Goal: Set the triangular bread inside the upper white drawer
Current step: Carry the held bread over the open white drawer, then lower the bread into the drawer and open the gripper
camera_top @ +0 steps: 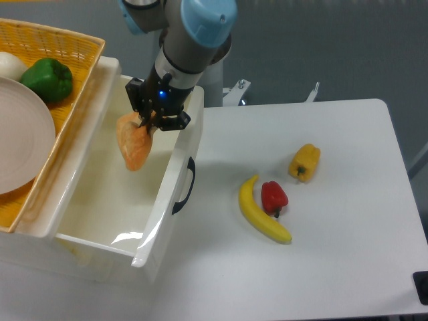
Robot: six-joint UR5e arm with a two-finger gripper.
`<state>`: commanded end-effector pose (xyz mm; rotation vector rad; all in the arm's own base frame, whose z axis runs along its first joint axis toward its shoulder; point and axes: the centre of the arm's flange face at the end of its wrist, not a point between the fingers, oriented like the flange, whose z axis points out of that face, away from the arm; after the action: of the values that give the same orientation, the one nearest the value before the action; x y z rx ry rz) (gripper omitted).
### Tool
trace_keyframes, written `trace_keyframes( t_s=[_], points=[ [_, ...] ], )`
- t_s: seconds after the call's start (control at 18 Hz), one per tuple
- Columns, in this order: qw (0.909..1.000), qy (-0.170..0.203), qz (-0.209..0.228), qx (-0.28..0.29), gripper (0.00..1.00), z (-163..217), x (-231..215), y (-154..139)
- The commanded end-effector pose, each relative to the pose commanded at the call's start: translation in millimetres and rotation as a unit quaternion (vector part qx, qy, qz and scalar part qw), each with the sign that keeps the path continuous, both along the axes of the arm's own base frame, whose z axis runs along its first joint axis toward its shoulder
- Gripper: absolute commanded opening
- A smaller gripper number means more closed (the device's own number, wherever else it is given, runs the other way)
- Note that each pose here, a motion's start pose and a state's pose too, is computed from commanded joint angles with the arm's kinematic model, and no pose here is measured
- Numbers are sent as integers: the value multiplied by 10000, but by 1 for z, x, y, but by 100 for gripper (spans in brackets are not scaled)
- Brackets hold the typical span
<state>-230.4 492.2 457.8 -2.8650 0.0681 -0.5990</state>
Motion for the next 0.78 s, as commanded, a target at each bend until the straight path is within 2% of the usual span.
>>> trace_keyframes(
  t_s=[0.44, 0.61, 0.67, 0.78],
  points=[
    [10000, -25, -85, -36, 20, -9, 4, 8],
    [10000, -13, -92, -22, 32, -9, 3, 8],
    [9999, -5, -106, -10, 46, -9, 3, 8],
    [9999, 13, -112, 10, 46, -7, 3, 8]
  ],
)
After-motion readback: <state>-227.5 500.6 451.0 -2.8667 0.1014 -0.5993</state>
